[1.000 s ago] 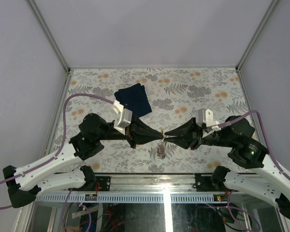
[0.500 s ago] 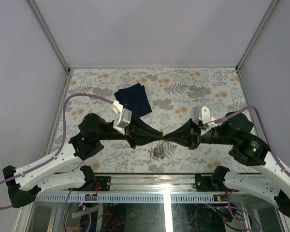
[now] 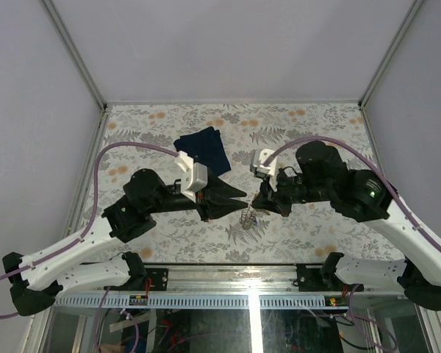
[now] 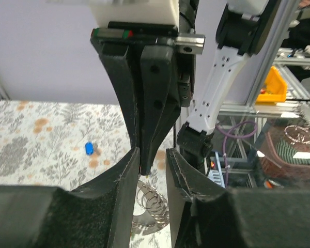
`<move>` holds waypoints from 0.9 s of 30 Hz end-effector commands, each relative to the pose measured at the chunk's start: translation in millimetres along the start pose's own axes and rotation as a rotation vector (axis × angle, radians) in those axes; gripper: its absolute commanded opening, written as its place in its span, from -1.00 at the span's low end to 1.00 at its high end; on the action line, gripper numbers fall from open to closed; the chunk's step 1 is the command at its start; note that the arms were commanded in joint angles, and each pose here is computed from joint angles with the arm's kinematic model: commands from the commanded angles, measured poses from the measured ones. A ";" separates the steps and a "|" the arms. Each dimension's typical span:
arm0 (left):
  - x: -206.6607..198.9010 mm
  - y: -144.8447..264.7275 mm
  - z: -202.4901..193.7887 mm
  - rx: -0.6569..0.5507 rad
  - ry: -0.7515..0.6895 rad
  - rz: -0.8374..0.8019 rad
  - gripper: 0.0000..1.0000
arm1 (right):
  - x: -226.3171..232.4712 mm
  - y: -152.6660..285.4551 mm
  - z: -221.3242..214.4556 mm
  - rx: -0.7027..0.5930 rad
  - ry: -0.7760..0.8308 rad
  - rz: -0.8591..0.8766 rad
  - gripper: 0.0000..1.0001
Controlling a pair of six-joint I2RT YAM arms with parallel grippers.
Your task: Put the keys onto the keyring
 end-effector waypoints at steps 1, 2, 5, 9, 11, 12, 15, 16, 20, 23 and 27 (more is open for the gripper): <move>5.7 1.1 -10.1 0.101 -0.027 0.046 -0.43 | -3.7 9.3 -9.6 0.165 -0.035 -0.082 -1.00; 5.6 1.5 -13.6 0.118 -0.023 0.046 -0.43 | -4.0 9.3 -9.6 0.180 -0.042 -0.086 -1.00; 4.2 2.5 -20.5 0.146 -0.018 0.035 -0.43 | -3.7 10.0 -8.7 0.210 -0.072 -0.099 -1.00; 1.5 1.3 -24.4 0.152 -0.011 0.001 -0.40 | -0.4 10.4 -5.3 0.247 -0.116 -0.086 -1.00; 0.4 -0.7 -24.9 0.149 -0.008 -0.027 -0.40 | 3.3 11.0 -0.4 0.249 -0.132 -0.058 -1.00; -0.1 -2.0 -24.5 0.145 -0.008 -0.039 -0.39 | 5.2 11.4 1.1 0.250 -0.137 -0.039 -1.00; -1.2 -7.1 -23.2 0.129 -0.004 -0.086 -0.39 | 9.4 10.6 3.6 0.244 -0.141 0.011 -1.00; -2.0 -8.4 -22.4 0.124 -0.002 -0.103 -0.38 | 10.0 10.2 4.1 0.239 -0.140 0.019 -1.00; -3.2 -13.1 -21.0 0.114 0.003 -0.151 -0.39 | 9.9 8.4 3.5 0.240 -0.140 0.028 -1.00; -3.0 -14.9 -22.4 0.117 0.005 -0.161 -0.41 | 10.4 6.7 3.2 0.240 -0.143 0.040 -1.00; -2.6 -16.2 -22.7 0.118 0.003 -0.168 -0.45 | 10.1 5.2 3.8 0.235 -0.143 0.044 -1.00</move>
Point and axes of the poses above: each gripper's point midway between its finger pads, its own y axis back along the fingers, its own x axis along the line the jaws close on, z = x × y, the point moved 9 cm from there along y, back along the fingers, and after that the axes turned 13 degrees about -y, right-handed, at the moved point
